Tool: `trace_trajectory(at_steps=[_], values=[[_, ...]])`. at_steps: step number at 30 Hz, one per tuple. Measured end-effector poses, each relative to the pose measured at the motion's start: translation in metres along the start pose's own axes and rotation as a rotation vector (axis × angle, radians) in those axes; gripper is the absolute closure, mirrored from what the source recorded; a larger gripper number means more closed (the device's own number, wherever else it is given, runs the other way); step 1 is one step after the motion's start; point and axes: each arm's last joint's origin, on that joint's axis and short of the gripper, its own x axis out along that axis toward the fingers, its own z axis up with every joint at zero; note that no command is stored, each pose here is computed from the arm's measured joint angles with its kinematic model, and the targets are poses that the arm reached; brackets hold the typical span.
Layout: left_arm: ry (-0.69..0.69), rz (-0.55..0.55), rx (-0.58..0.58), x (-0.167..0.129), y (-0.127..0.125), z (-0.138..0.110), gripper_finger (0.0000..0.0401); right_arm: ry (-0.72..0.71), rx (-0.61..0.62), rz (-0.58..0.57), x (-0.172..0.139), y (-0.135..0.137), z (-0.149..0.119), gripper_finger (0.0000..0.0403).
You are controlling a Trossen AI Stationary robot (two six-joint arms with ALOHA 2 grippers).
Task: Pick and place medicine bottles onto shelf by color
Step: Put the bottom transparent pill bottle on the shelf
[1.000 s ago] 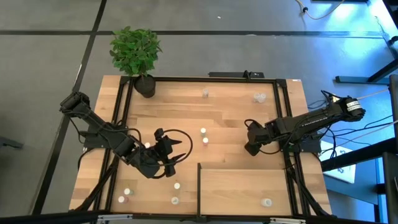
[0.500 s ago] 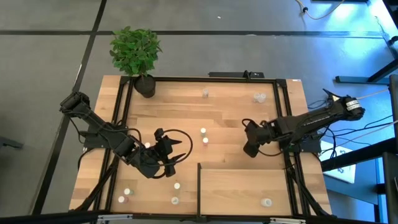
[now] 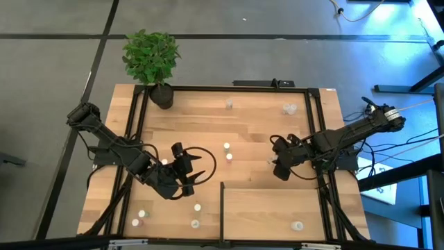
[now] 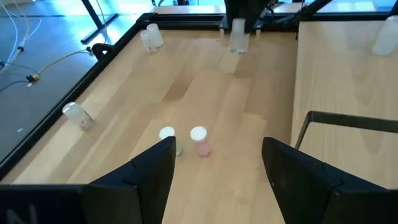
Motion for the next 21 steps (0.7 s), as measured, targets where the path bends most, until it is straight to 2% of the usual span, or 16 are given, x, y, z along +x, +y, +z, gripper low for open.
trace_trajectory(at_steps=[13, 21], values=[[0.008, -0.052, 0.013, -0.007, -0.006, -0.003, 0.0169, -0.092, -0.032, 0.069, -0.026, 0.019, 0.009, 0.0251], [0.012, -0.073, 0.021, -0.009, -0.009, -0.004, 0.0169, -0.062, -0.074, 0.072, -0.023, 0.032, 0.017, 0.0251]])
